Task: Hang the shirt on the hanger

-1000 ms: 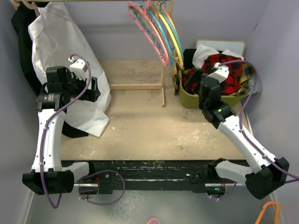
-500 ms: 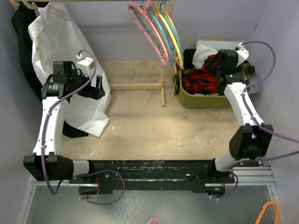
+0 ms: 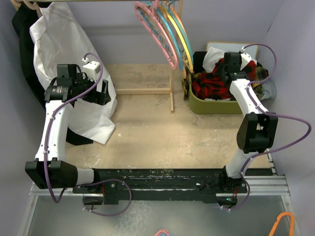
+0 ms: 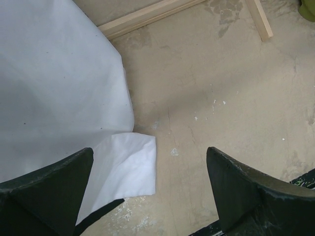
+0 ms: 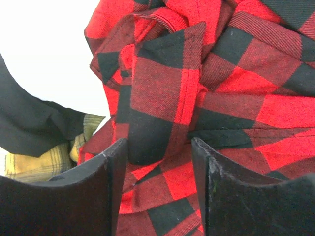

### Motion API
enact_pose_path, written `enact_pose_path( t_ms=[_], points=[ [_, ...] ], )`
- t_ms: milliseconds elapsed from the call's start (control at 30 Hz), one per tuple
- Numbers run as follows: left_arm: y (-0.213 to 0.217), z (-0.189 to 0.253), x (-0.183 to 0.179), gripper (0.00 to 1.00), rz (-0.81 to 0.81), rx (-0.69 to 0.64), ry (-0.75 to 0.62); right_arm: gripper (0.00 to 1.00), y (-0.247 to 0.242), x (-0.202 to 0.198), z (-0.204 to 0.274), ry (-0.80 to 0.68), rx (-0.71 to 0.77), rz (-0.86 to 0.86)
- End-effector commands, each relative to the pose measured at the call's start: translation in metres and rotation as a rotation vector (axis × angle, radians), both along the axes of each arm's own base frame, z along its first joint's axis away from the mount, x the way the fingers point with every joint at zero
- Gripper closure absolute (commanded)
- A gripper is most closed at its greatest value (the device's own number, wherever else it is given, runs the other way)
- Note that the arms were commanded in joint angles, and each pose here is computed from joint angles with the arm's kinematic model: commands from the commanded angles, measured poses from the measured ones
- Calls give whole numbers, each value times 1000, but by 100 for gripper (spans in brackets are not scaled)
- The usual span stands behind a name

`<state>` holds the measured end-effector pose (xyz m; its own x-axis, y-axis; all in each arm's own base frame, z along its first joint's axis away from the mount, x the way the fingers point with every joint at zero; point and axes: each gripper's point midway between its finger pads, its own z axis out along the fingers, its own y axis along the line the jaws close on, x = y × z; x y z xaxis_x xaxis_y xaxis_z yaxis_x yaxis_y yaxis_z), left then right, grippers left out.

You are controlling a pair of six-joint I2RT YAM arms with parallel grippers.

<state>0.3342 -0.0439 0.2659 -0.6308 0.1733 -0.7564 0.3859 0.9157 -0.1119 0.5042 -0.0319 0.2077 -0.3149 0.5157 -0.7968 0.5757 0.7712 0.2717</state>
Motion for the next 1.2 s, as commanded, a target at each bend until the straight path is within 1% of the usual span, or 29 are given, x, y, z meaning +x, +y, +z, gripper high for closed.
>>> enact_pose_path(
  t_ms=[0,33,67,100,133,200,267,367,433,533,567,600,667,700,733,767,833,900,967,1000,1067,1100,1167],
  points=[
    [-1,4,1,1,-31,18,-19,51,7,14,12,-64,18,40],
    [-1,4,1,1,-32,18,-15,63,8,15,8,-61,20,47],
    [-1,3,1,1,-33,18,-12,81,10,15,8,-67,27,59],
    [-1,4,1,1,-35,19,-14,95,13,14,11,-73,29,79],
    [-1,5,0,1,-38,20,-15,100,18,14,19,-99,40,108],
    [-7,8,-4,1,-83,3,-15,100,24,6,41,-158,43,149],
    [-21,12,-14,1,-160,-42,-10,100,43,-10,84,-274,32,244],
    [-41,19,-30,1,-290,-117,-4,100,76,-54,147,-440,-22,339],
    [-53,26,-42,1,-375,-162,-7,100,93,-88,173,-497,-35,397],
    [-71,38,-66,1,-509,-241,-15,100,123,-135,179,-537,51,587],
    [-76,44,-74,1,-556,-267,-22,100,137,-154,179,-568,77,681],
    [-81,49,-82,1,-603,-290,-31,100,148,-179,185,-628,96,773],
    [-88,60,-95,1,-674,-321,-56,100,165,-216,171,-667,139,911],
    [-90,64,-100,1,-699,-331,-69,100,170,-232,157,-667,157,960],
    [-92,68,-103,1,-719,-336,-82,100,174,-247,153,-688,163,1007],
    [-93,72,-105,1,-733,-342,-95,100,180,-263,153,-716,171,1062],
    [-95,79,-106,1,-749,-353,-115,100,198,-299,165,-800,226,1230],
    [-96,84,-107,1,-760,-360,-127,100,213,-339,195,-915,297,1407],
    [-96,87,-107,1,-762,-356,-138,100,218,-371,238,-1035,306,1528],
    [-96,89,-107,1,-763,-352,-144,100,219,-384,261,-1083,286,1575],
    [-97,93,-110,1,-768,-346,-159,100,217,-410,311,-1195,194,1639],
    [-97,95,-111,1,-773,-343,-170,100,215,-418,331,-1232,144,1655],
    [-98,100,-118,1,-792,-343,-192,100,215,-423,365,-1276,67,1674]
  ],
)
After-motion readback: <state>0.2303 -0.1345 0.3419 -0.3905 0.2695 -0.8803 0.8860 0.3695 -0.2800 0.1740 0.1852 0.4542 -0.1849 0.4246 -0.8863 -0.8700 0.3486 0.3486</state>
